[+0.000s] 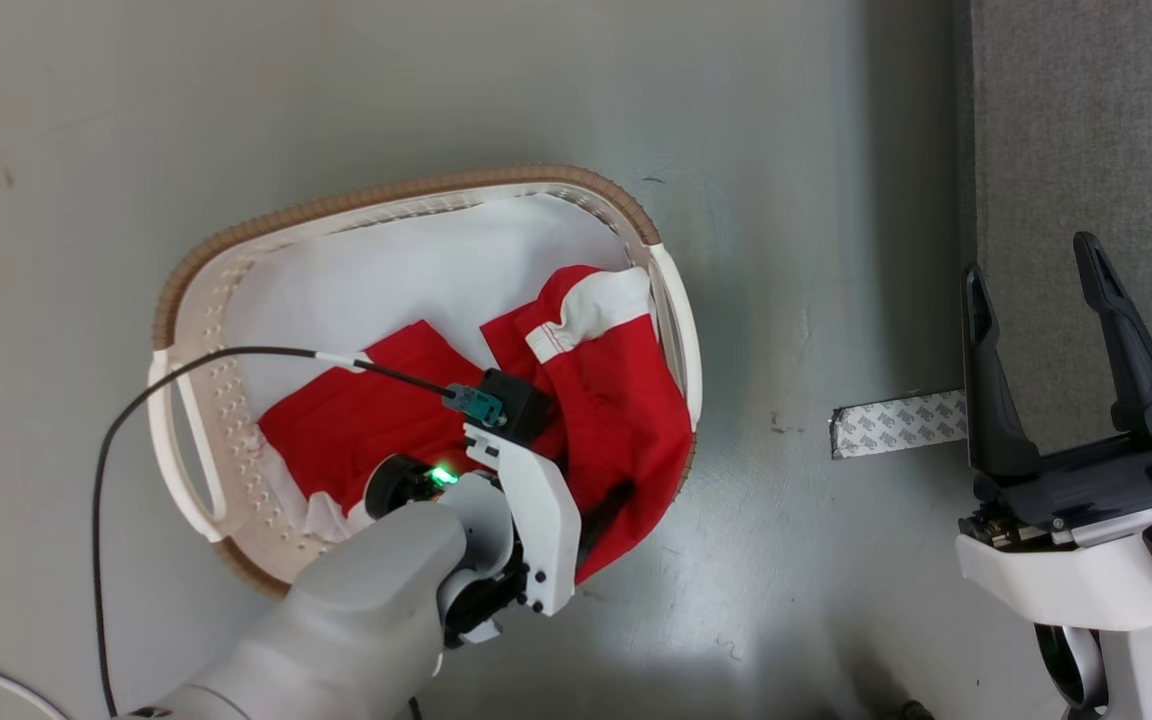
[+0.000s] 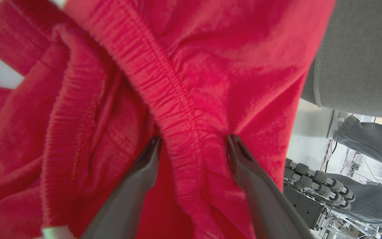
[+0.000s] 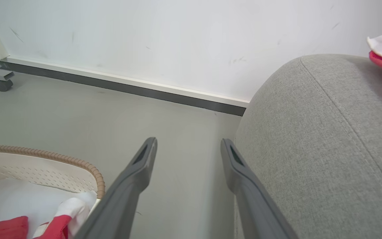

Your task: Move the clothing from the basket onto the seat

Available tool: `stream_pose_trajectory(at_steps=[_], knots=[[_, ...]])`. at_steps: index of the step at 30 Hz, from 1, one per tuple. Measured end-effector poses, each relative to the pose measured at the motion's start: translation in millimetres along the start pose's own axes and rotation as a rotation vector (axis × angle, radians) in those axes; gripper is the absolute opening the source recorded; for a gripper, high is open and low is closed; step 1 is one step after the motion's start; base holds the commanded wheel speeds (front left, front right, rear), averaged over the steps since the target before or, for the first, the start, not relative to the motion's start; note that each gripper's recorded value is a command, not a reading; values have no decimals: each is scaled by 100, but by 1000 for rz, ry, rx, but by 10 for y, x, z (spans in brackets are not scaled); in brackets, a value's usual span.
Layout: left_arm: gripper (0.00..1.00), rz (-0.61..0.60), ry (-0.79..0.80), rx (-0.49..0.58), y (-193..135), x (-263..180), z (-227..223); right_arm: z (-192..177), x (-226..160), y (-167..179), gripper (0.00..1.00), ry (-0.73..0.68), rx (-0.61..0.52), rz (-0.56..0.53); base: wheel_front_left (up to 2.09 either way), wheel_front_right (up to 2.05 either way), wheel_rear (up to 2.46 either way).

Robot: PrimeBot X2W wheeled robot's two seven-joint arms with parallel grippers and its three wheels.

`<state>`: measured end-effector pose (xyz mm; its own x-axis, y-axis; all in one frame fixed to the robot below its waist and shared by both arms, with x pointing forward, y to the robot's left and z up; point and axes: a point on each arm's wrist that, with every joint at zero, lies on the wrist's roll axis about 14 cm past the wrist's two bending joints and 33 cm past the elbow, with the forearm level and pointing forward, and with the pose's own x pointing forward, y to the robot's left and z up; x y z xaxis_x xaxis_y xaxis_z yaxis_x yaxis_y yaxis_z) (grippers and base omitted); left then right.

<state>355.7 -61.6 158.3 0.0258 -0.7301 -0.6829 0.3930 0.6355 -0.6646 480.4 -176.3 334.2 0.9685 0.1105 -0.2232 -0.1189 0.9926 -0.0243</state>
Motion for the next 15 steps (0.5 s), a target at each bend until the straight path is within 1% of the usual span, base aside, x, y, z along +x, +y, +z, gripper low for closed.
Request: stream_pose_trajectory(at_steps=[3,4,5,6,9,15], knots=[[100,-2,13,5,-3,14,-30,-9,-5,-6,100,2,-1,-2,0,0,0],[55,-5,15,5,-10,19,-35,-10,-6,-11,100,3,-2,-3,0,0,0],[21,-8,16,5,-15,23,-37,-10,-5,-16,100,2,-4,-4,0,0,0],[0,-11,16,5,-24,26,-38,-10,-4,-21,100,2,-4,-5,0,0,0],[0,-25,5,8,-69,21,-8,-6,-8,-37,100,1,-9,-10,0,0,0],[0,-28,-91,1,-144,-80,194,92,-18,-22,100,-19,-16,-6,0,0,0]])
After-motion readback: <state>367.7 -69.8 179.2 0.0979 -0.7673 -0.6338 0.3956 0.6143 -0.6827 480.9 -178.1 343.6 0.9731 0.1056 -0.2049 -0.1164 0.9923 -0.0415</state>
